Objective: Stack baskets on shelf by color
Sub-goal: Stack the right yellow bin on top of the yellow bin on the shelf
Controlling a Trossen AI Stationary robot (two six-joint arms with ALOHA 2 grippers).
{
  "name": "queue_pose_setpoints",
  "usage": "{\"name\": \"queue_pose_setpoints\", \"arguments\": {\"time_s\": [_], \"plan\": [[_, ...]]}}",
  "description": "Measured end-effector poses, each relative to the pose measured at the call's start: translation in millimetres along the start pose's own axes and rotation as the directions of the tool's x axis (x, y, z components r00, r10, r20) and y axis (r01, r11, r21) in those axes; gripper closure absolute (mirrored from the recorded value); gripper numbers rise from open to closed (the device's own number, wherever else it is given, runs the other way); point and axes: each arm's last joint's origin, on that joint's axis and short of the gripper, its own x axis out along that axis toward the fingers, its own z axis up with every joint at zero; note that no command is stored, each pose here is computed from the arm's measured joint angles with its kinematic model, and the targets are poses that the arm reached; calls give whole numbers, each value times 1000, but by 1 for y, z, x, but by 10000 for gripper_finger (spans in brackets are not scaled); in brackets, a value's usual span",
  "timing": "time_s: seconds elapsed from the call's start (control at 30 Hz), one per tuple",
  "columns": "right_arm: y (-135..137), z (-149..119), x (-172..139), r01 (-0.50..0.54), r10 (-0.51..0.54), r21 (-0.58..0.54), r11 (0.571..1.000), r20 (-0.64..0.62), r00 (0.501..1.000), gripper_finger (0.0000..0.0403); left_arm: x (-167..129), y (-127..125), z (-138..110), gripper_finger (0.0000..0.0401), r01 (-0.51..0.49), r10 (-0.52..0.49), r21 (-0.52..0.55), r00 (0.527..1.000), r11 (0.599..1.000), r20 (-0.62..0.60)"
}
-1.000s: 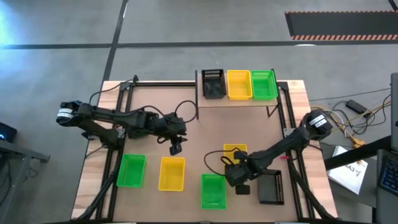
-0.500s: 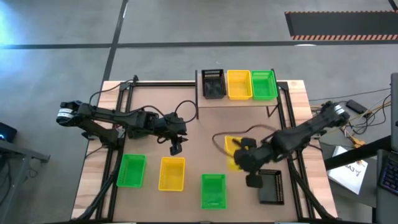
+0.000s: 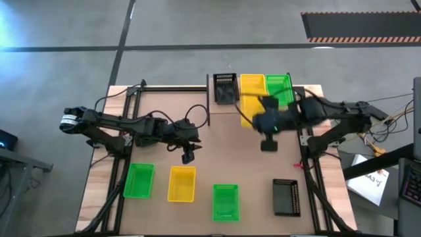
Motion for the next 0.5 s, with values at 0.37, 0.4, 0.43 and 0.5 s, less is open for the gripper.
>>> {"name": "queue_pose_setpoints", "arguments": {"time_s": [0.37, 0.4, 0.43, 0.5], "plan": [[-90, -4, 51, 143, -180, -187, 972, -197, 964, 394, 0, 0, 3, 294, -5, 5, -11, 999, 1000, 36], [-96, -6, 56, 128, -168, -190, 973, -213, 963, 394, 0, 0, 3, 294, -4, 5, -24, 999, 1000, 38], [-102, -7, 60, 109, -150, -187, 976, -224, 963, 394, 0, 0, 3, 294, -4, 6, -30, 999, 1000, 38], [-112, -10, 69, 75, -111, -154, 985, -243, 964, 394, 0, 0, 3, 294, -4, 6, -31, 999, 1000, 38]]}}
